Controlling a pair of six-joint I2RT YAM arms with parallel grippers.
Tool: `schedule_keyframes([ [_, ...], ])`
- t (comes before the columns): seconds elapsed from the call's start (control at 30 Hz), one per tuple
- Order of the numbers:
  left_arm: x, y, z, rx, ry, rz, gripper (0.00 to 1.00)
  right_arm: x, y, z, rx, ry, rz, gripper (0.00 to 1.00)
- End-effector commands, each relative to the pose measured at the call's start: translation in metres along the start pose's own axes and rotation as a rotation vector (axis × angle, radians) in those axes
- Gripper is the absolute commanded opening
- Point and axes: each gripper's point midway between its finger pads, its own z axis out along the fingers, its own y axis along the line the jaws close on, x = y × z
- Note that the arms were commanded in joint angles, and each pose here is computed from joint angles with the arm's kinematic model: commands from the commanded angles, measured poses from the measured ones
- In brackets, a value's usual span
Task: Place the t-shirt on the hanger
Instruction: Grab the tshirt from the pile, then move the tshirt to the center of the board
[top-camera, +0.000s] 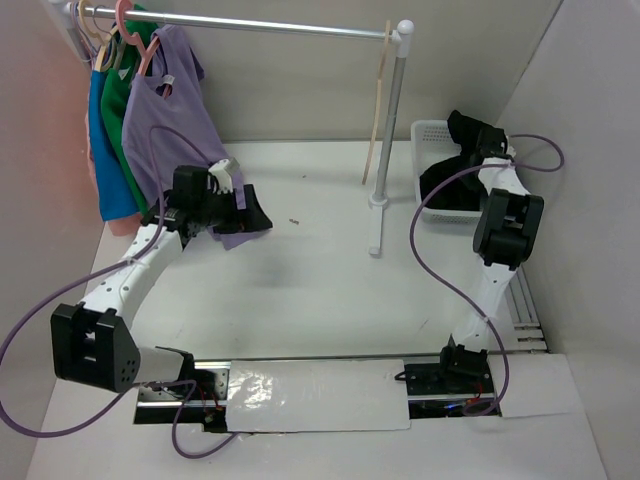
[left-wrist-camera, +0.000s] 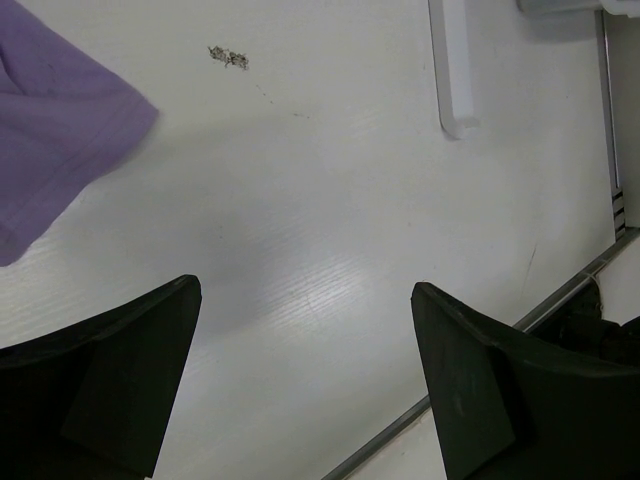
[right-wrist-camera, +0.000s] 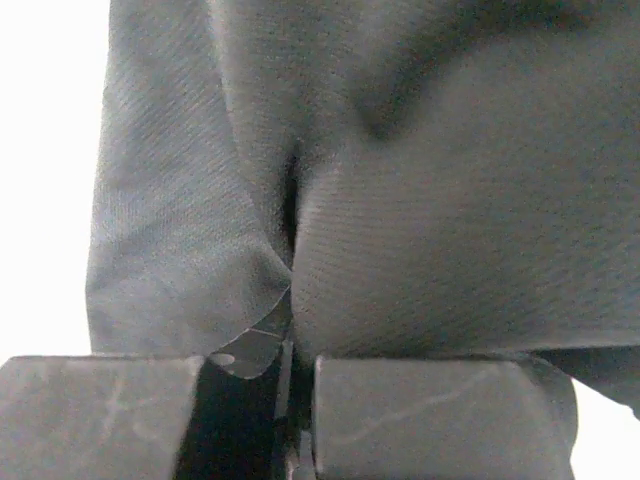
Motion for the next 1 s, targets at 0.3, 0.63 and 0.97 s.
schedule_keyframes([
  [0.3,-0.025,-0.022,-0.008,0.069,-0.052,0.056,0.99,-0.126,0.141,-0.299,-0.475,-0.555,-0.025,0.0],
  [0.63,-0.017,-0.016,-0.028,0.008,-0.1,0.054,0.99,-0.117,0.171,-0.501,-0.79,-0.756,-0.077,0.0],
  [0.97,-0.011,-0.006,-0.039,-0.014,-0.103,-0.044,0.99,-0.03,0.129,-0.571,-1.004,-0.639,-0.224,0.0],
])
